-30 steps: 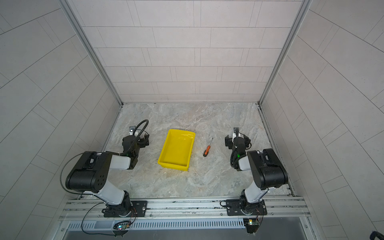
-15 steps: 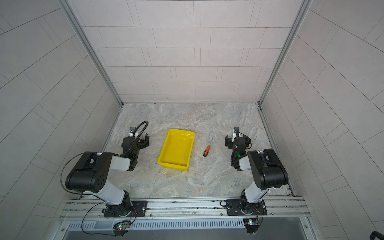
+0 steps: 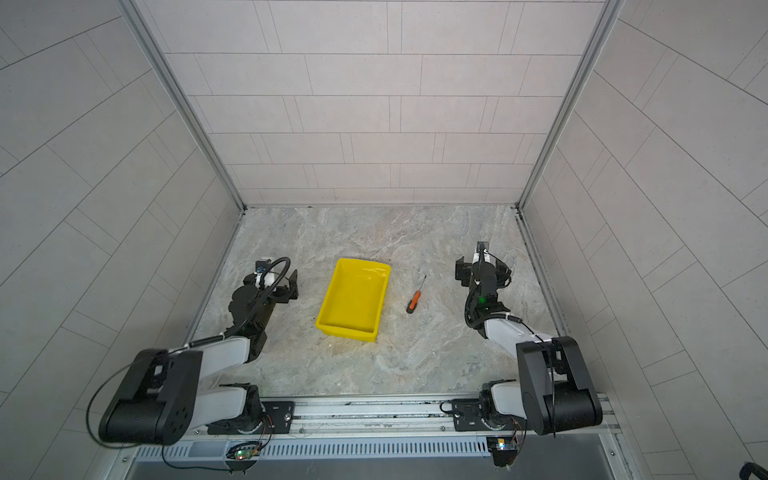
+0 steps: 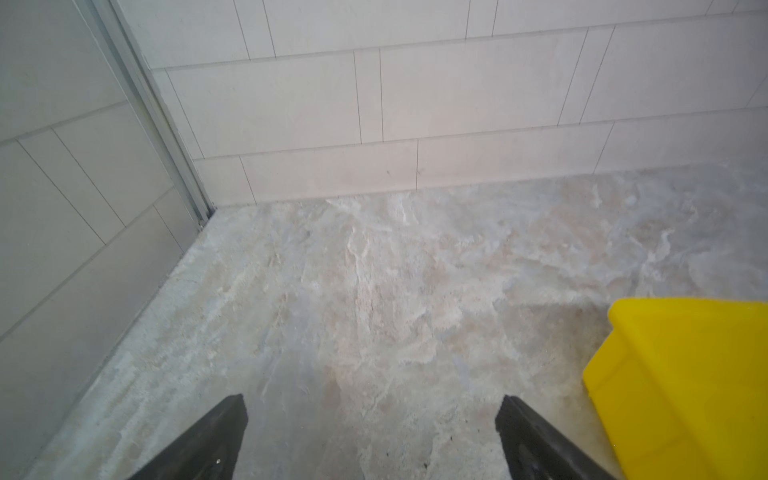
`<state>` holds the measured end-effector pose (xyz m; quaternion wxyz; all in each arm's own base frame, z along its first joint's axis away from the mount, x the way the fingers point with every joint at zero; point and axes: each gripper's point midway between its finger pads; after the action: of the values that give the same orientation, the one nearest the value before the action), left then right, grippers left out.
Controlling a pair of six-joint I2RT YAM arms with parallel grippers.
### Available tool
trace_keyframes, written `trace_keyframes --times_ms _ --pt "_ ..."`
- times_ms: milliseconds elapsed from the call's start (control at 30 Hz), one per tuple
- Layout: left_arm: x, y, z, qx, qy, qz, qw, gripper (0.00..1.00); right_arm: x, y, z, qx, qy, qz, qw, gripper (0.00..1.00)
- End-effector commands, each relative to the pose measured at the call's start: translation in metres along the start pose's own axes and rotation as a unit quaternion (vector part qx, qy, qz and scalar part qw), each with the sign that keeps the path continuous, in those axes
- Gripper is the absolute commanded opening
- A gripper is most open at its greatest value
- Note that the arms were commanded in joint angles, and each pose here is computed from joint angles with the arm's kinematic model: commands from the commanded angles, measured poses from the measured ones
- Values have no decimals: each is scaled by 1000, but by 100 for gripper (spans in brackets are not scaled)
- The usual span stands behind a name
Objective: Put the screwdriver in the bin
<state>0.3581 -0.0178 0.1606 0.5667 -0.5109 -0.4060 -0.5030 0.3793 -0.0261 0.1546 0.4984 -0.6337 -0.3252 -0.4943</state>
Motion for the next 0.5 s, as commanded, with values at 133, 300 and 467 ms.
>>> trace_keyframes --times_ms 133,300,467 --pt "18 -61 7 37 -216 167 961 100 13 -72 1 -11 23 125 992 99" --pt "-6 -93 -34 -73 -216 215 950 100 -82 -107 -34 -53 105 257 959 99" --pt "-44 -104 -43 -88 -212 246 942 100 -105 -118 -22 3 129 224 966 99"
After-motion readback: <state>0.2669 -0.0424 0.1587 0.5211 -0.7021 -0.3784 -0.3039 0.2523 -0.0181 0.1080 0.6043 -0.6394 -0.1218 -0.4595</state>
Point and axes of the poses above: each gripper's point midway between its finger pads, its own y axis out along the fingers, its own z axis along the line the jaws close on, x = y × z, and after that the axes turned 7 degrees about y, right-handed
